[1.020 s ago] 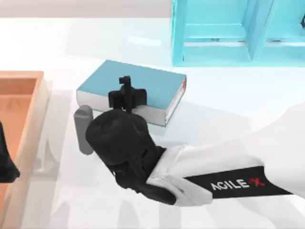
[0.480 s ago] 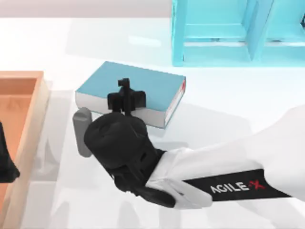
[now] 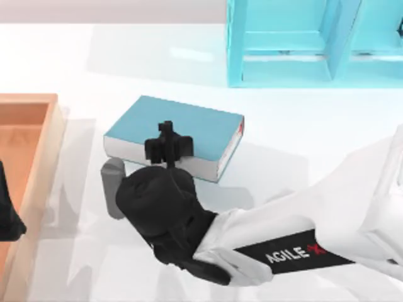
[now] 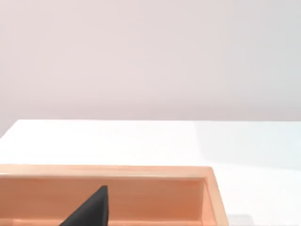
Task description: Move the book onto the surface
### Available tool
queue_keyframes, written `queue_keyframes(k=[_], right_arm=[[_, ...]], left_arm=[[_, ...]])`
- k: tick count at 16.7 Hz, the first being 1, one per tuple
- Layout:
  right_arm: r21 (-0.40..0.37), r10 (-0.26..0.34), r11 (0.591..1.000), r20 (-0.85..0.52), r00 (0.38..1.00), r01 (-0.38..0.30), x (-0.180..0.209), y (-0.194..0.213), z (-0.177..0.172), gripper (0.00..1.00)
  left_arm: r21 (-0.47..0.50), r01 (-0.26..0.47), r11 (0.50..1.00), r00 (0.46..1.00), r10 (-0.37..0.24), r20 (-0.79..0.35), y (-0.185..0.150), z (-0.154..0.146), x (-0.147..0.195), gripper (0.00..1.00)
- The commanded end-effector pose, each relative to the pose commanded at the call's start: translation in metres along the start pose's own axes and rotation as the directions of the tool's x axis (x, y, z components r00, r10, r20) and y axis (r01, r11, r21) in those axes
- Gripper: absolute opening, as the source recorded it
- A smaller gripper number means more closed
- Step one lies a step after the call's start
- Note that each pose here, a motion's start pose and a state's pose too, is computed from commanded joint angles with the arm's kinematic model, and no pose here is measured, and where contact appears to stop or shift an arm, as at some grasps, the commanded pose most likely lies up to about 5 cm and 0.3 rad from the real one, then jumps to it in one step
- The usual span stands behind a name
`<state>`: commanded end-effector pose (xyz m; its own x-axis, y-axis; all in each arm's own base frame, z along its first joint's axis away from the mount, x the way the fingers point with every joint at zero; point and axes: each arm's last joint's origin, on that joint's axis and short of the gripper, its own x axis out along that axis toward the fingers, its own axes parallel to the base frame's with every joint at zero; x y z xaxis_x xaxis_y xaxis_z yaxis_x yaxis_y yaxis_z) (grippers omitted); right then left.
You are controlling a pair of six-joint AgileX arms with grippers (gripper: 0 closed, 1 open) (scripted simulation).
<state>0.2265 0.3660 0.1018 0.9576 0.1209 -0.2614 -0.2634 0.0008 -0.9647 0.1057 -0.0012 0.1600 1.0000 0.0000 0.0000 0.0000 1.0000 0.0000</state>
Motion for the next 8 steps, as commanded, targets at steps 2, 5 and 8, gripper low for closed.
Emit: queue_keyframes(k=[2,5,8], right_arm=[[0.000,0.000,1.000,0.000,1.000,0.000,0.0000,0.0000,0.0000,0.00],[0.000,0.000,1.000,0.000,1.000,0.000,0.0000,0.0000,0.0000,0.23],[0.000,0.000,1.000,0.000,1.000,0.000,0.0000,0.0000,0.0000,0.45]], left_arm=[[0.000,0.000,1.000,1.000,0.000,0.000,0.0000,0.0000,0.0000,1.00],[0.000,0.000,1.000,1.000,0.000,0.000,0.0000,0.0000,0.0000,1.00],[0.000,0.000,1.000,1.000,0.000,0.000,0.0000,0.0000,0.0000,1.00]])
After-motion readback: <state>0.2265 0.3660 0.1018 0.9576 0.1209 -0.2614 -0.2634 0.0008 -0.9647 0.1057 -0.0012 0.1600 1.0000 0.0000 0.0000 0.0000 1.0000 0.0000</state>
